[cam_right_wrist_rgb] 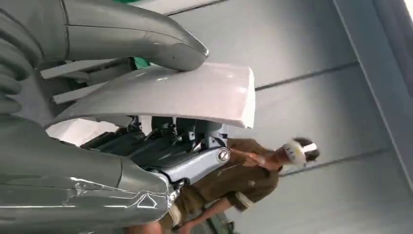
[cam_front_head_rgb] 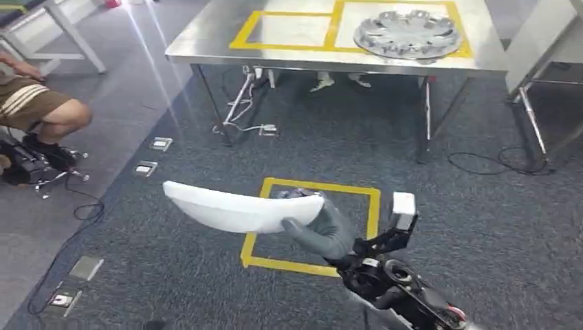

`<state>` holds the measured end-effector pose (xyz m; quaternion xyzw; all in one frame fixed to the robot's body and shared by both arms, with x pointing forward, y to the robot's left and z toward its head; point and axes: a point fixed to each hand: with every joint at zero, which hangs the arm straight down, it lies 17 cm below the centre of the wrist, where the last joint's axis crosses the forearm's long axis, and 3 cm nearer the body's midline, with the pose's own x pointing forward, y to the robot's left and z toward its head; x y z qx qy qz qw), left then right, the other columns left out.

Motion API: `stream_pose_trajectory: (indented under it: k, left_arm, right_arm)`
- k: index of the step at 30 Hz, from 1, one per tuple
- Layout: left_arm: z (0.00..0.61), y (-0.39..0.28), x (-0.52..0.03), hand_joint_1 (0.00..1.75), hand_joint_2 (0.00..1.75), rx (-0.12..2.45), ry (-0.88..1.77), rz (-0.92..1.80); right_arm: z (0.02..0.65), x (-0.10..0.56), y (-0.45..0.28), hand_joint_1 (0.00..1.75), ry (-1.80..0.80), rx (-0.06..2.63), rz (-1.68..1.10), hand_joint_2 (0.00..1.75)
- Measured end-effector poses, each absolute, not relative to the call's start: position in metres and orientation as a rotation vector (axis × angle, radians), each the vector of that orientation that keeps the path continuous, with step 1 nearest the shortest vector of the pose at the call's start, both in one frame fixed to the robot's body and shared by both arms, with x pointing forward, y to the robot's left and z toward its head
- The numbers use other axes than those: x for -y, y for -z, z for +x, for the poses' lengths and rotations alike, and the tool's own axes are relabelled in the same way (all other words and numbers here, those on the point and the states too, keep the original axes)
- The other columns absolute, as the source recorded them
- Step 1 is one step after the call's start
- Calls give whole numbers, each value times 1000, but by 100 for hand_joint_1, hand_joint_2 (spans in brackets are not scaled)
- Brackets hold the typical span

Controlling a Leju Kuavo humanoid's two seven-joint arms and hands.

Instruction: Take the parts from the cabinet and place them on the table.

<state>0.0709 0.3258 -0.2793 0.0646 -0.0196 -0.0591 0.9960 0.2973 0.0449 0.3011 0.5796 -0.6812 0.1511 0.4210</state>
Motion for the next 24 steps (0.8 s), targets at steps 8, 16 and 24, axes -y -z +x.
stream_pose_trajectory:
  k: [8, 16, 24]
  left_arm:
    - [74, 279, -320, 0, 175, 42, 105, 124]
    - [73, 279, -326, 0, 175, 38, 100, 136]
    - [69, 280, -324, 0, 175, 33, 100, 132]
  right_arm:
    - [297, -45, -306, 131, -389, 1710, 1469, 175]
    - [298, -48, -305, 131, -414, 1723, 1458, 175]
    - [298, -50, -304, 131, -421, 1722, 1459, 175]
